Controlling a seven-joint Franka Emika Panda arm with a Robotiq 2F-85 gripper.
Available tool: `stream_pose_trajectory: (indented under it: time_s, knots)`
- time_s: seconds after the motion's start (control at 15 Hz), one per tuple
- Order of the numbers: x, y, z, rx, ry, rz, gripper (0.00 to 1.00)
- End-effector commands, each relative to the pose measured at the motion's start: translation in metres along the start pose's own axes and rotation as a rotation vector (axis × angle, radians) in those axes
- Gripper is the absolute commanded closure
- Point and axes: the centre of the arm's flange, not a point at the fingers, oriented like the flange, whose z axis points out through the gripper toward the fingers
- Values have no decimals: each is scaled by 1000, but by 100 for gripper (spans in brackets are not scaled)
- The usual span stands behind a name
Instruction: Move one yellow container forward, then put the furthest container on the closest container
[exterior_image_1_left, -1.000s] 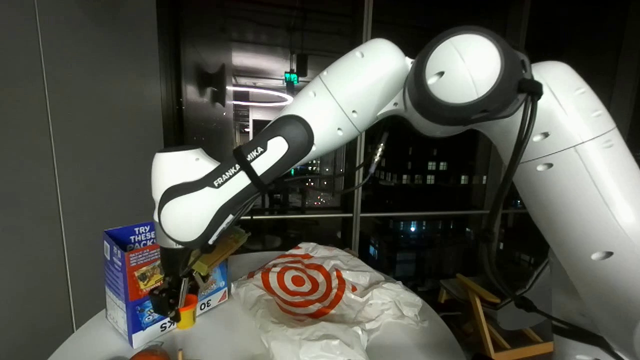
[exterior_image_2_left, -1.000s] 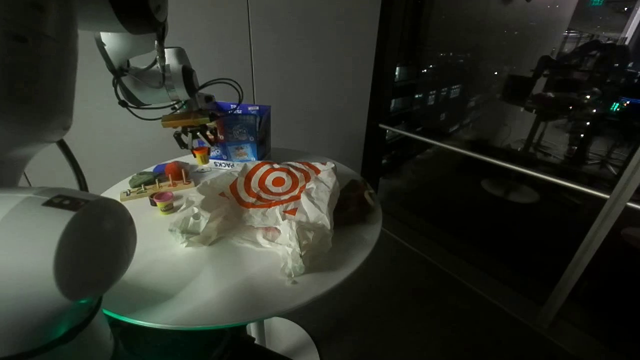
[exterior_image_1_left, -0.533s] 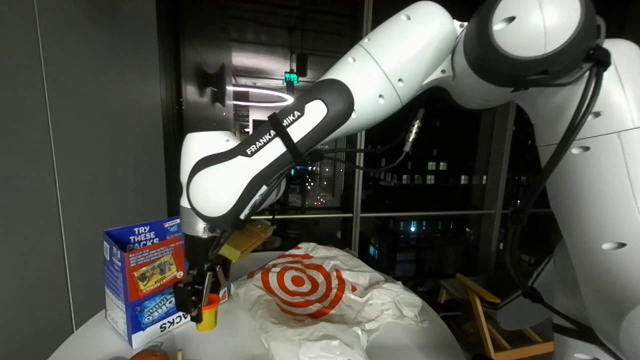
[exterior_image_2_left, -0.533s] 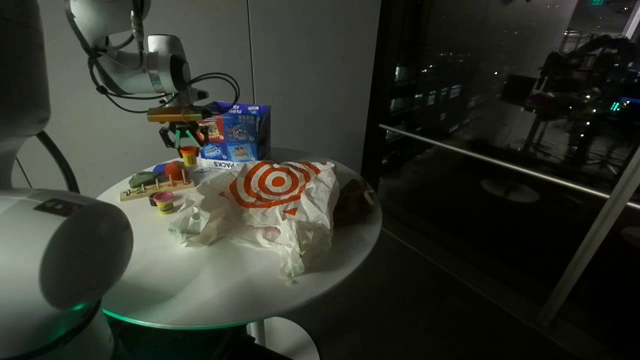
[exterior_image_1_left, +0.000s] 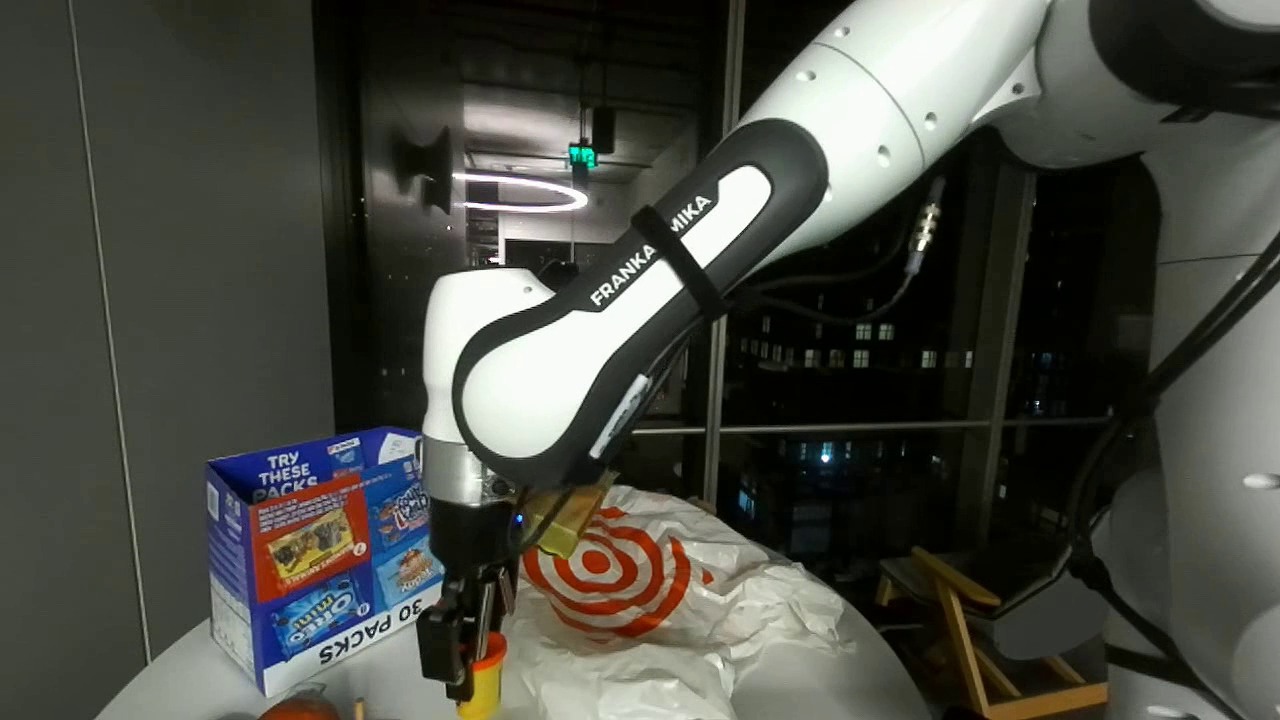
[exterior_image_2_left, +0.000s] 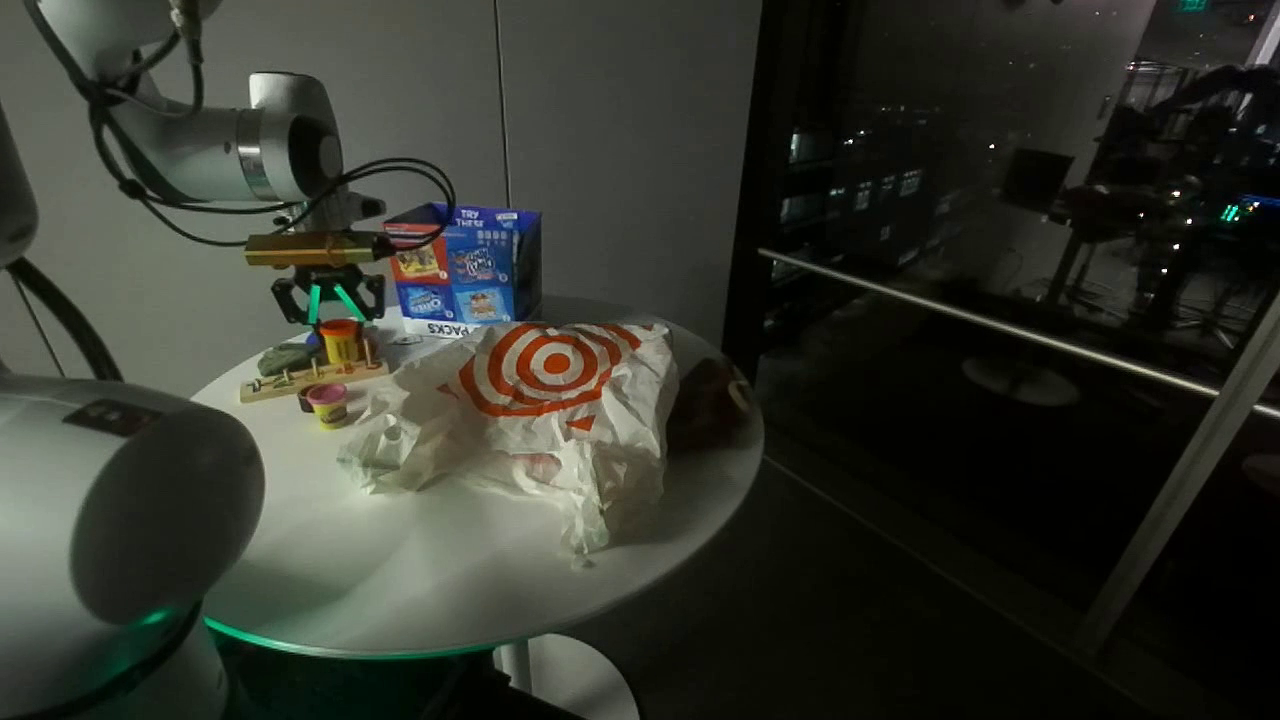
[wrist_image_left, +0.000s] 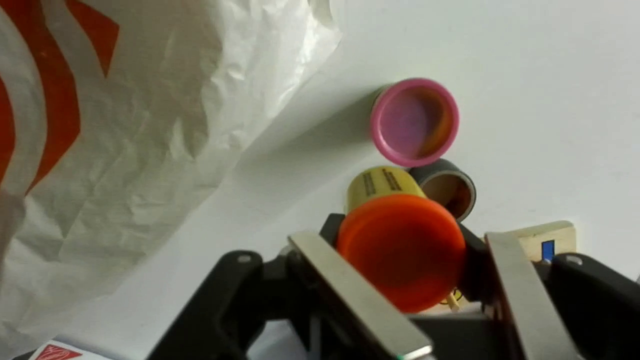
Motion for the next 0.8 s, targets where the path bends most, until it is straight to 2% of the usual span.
stream_pose_trajectory:
  time_s: [0.0, 0.47, 0.73]
  knots:
    - [-27, -6, -10, 9, 32, -44, 76]
    - [-31, -10, 17, 104, 9, -117, 76]
    - [-32, -11, 26, 125, -3, -148, 76]
